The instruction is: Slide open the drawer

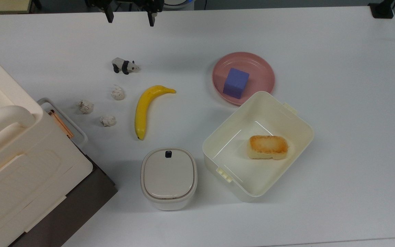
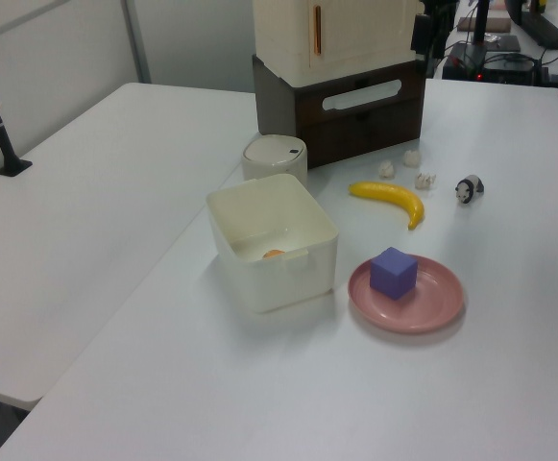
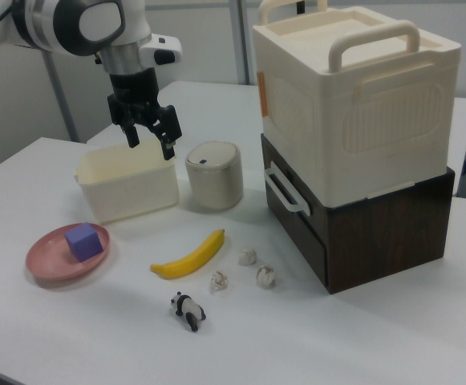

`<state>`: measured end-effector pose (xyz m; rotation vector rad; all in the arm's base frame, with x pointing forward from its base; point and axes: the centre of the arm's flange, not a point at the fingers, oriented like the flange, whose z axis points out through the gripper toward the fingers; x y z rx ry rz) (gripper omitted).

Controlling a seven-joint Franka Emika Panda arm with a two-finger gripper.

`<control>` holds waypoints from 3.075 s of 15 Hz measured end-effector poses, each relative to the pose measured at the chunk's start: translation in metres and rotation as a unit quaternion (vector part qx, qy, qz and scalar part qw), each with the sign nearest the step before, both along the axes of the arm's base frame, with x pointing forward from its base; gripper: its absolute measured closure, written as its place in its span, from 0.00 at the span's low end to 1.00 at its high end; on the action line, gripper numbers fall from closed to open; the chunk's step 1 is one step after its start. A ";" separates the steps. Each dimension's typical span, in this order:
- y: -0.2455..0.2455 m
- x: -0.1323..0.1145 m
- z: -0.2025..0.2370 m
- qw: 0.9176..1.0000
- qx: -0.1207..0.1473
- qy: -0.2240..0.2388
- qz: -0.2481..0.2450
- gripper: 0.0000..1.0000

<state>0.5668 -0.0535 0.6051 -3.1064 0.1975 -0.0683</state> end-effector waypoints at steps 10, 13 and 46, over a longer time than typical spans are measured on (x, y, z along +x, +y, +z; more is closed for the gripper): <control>0.003 0.001 -0.001 1.000 0.000 0.001 0.003 0.00; 0.007 0.001 -0.002 1.000 0.000 0.001 0.006 0.00; -0.067 0.018 -0.026 0.952 -0.084 -0.011 0.296 0.00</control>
